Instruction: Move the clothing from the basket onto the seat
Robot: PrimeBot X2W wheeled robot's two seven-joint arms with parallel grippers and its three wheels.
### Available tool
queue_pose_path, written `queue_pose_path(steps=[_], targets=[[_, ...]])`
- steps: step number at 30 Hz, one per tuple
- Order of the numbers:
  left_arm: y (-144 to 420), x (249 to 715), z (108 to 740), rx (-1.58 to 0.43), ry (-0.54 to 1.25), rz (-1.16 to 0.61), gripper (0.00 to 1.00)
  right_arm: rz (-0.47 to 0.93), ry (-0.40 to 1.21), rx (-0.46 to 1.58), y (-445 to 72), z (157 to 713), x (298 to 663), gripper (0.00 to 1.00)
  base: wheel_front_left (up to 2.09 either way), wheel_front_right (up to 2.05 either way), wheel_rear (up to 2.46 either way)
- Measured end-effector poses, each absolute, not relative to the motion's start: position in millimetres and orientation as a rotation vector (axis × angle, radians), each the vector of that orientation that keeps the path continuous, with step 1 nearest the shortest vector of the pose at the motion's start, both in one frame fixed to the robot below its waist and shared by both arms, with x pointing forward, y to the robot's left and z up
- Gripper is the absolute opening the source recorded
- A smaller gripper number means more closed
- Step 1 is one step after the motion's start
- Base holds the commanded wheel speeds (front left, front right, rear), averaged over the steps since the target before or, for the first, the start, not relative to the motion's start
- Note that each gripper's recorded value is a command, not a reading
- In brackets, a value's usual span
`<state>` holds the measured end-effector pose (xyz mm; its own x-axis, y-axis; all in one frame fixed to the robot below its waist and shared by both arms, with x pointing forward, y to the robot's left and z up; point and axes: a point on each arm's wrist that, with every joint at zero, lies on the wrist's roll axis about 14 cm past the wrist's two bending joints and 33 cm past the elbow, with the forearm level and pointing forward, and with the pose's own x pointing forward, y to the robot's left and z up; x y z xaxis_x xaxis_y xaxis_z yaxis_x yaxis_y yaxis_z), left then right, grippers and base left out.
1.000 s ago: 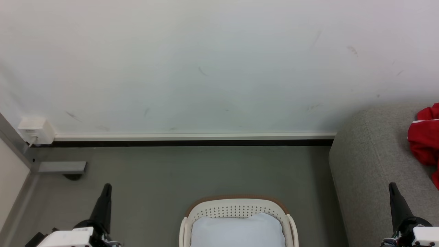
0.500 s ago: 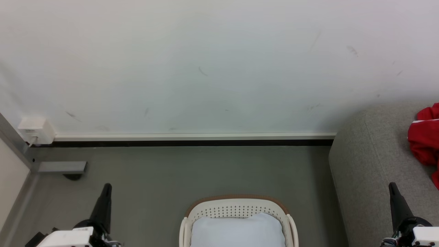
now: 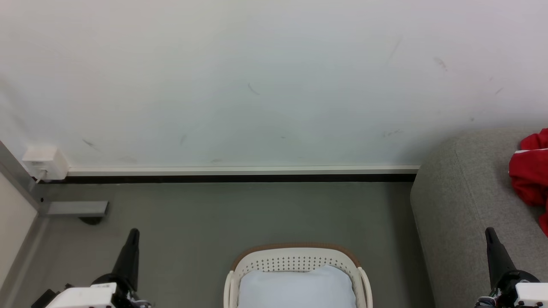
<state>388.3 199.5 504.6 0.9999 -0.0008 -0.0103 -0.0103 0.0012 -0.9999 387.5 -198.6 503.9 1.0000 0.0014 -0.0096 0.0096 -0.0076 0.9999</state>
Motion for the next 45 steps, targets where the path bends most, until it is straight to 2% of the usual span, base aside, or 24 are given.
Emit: queue_pose_path(steps=[45], targets=[[199.5, 388.3, 504.7, -1.57, 0.008, 0.007, 0.0, -0.006, 0.009, 1.578, -198.6, 503.9, 387.5, 0.0, 0.0, 0.0, 0.0]])
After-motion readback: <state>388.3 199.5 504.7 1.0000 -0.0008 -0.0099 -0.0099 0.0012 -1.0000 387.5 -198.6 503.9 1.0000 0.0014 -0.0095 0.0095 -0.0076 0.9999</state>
